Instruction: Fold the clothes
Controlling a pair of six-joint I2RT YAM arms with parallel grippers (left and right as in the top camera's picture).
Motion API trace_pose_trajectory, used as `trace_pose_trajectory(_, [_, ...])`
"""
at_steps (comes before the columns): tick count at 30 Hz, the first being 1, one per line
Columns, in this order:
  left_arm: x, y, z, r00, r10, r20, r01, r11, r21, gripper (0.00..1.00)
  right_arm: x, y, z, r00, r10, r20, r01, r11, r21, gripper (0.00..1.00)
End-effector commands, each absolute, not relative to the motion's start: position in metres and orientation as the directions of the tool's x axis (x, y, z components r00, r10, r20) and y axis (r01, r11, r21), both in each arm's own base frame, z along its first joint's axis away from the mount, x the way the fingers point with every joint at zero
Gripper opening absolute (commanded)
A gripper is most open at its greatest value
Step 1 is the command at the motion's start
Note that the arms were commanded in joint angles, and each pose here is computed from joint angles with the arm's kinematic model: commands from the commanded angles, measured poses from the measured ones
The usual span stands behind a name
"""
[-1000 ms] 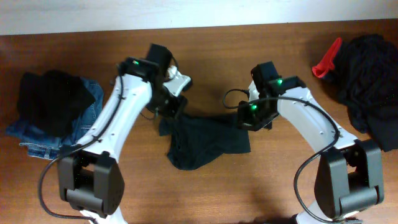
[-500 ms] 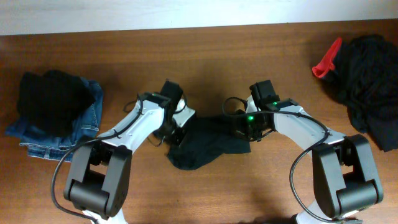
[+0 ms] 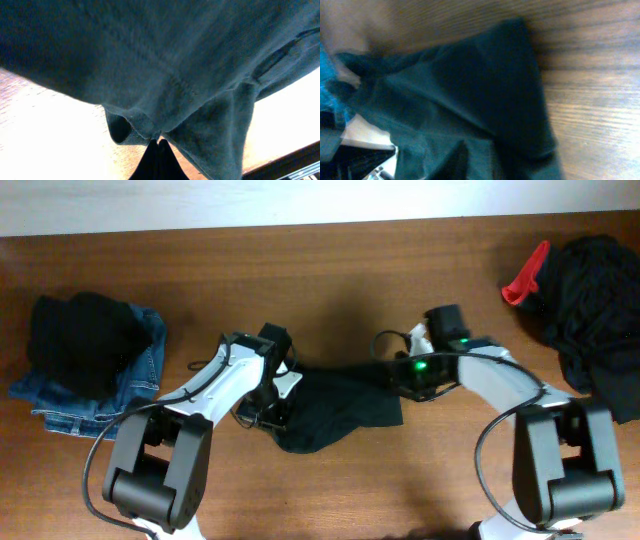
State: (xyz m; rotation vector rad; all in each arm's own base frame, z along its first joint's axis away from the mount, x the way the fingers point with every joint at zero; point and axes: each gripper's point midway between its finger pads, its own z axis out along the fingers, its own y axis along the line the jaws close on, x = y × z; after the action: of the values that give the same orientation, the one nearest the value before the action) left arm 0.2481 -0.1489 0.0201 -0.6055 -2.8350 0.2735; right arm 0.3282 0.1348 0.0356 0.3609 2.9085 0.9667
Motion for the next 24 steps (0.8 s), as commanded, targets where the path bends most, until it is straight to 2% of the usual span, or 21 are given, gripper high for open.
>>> trace_pose_trajectory(1, [0.277,-0.158,0.055,-0.900,0.435,0.038,0.417,0.882,-0.220,0.01,0.327,0.124,0.061,-0.990,0.114,-0.082,0.019,0.688,0.725,0.36])
trace_pose_trajectory(4, [0.292,-0.164,0.077,-0.892,0.450,-0.050,0.450,0.867,-0.215,0.01,0.323,0.099,0.059,-0.986,0.163,-0.046,0.080,0.686,0.723,0.61])
trace_pose_trajectory(6, [0.302,-0.169,0.086,-0.886,0.452,-0.108,0.464,0.860,-0.210,0.02,0.320,0.090,0.057,-0.984,0.178,-0.026,0.105,0.685,0.721,0.70])
trace_pose_trajectory(8, [0.314,-0.173,0.089,-0.878,0.449,-0.164,0.475,0.856,-0.204,0.04,0.317,0.087,0.056,-0.986,0.166,-0.031,0.093,0.688,0.719,0.74])
trace_pose_trajectory(15, [0.347,-0.186,0.096,-0.846,0.435,-0.308,0.500,0.847,-0.180,0.14,0.311,0.092,0.044,-0.992,0.122,-0.020,0.077,0.734,0.675,0.74])
trace_pose_trajectory(19, [0.348,-0.187,0.096,-0.846,0.434,-0.310,0.501,0.847,-0.180,0.20,0.306,0.094,0.023,-0.996,0.085,0.005,0.070,0.785,0.616,0.74])
trace_pose_trajectory(24, [0.347,-0.186,0.095,-0.847,0.435,-0.306,0.500,0.847,-0.180,0.24,0.313,0.107,0.004,-0.998,0.058,0.006,0.048,0.762,0.646,0.70])
